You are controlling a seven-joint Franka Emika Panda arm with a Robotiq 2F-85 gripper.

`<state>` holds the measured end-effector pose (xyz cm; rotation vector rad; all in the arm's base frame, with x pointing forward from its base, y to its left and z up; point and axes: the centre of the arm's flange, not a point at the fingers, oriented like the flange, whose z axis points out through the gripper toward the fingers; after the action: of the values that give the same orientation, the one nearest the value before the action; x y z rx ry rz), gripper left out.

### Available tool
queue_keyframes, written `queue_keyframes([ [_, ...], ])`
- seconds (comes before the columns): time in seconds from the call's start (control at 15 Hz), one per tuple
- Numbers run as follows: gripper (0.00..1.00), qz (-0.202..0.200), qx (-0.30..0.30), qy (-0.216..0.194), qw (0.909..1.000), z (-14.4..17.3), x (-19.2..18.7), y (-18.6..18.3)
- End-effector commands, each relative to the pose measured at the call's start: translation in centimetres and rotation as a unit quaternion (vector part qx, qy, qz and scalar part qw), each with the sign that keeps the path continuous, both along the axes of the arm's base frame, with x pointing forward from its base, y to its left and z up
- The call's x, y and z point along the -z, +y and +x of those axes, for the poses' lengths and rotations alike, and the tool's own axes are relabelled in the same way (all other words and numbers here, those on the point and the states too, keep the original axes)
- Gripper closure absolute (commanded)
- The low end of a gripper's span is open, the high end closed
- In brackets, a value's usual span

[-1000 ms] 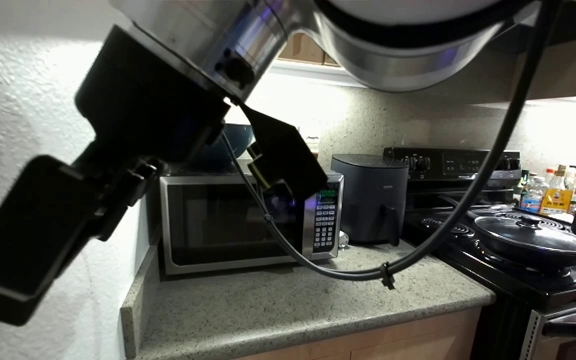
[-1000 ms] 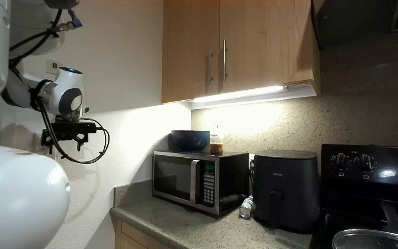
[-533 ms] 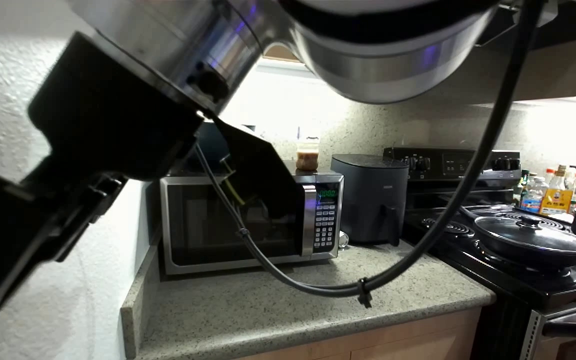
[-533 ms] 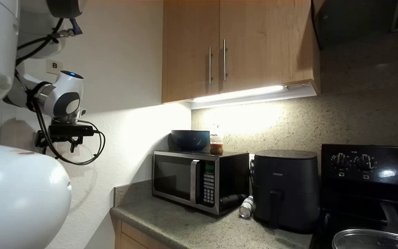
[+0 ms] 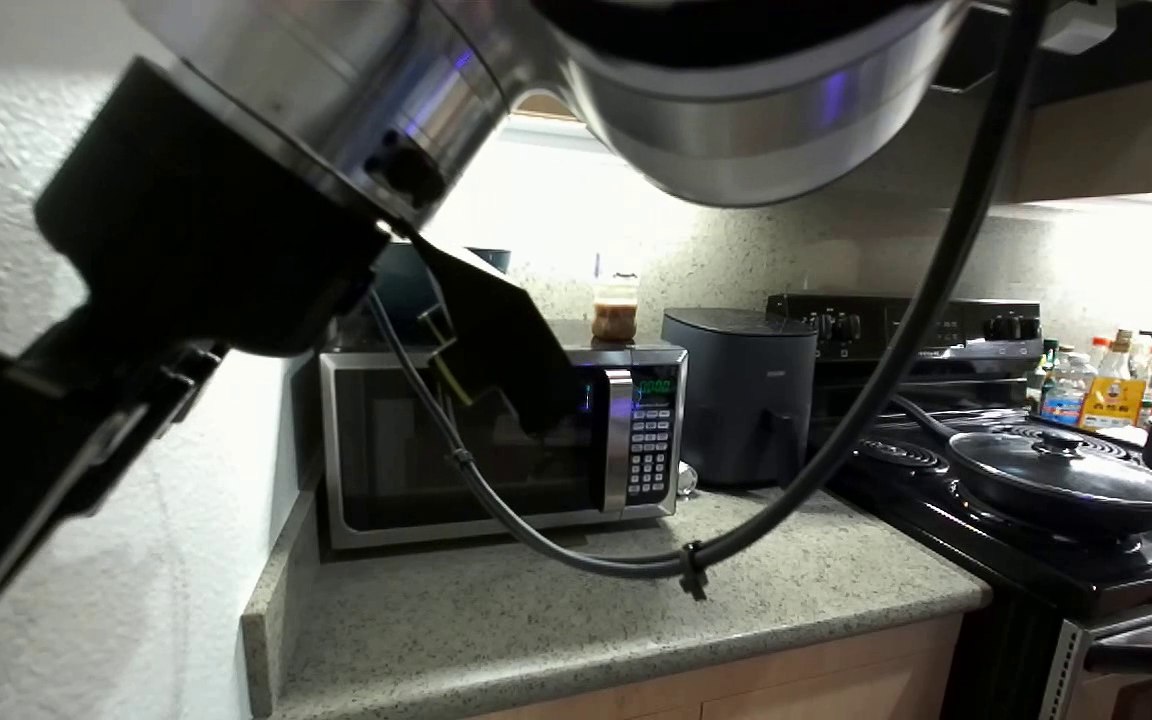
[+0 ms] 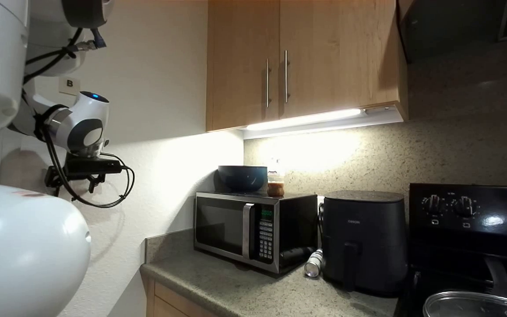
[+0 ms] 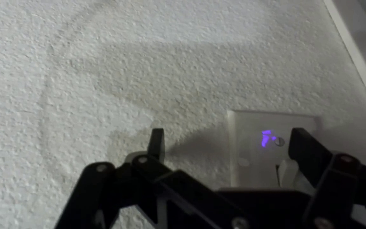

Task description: Switch off the light from the wall switch

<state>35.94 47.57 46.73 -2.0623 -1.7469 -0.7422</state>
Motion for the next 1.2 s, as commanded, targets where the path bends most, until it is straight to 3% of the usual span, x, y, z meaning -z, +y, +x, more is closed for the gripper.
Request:
queue_keyframes([
  [0.0, 0.00, 0.005, 0.016, -0.010, 0.9998, 0.4, -0.4, -0.8],
  [0.33, 0.00, -0.005, 0.030, 0.014, 0.9994, 0.6, -0.3, -0.8],
  [0.53, 0.00, -0.032, 0.070, 0.056, 0.9955, 1.9, 1.1, -1.5],
  [0.8, 0.00, -0.036, 0.101, 0.074, 0.9915, 3.7, 2.1, -2.7],
  [1.13, 0.00, -0.037, 0.089, 0.098, 0.9905, 3.1, 2.8, -2.4],
])
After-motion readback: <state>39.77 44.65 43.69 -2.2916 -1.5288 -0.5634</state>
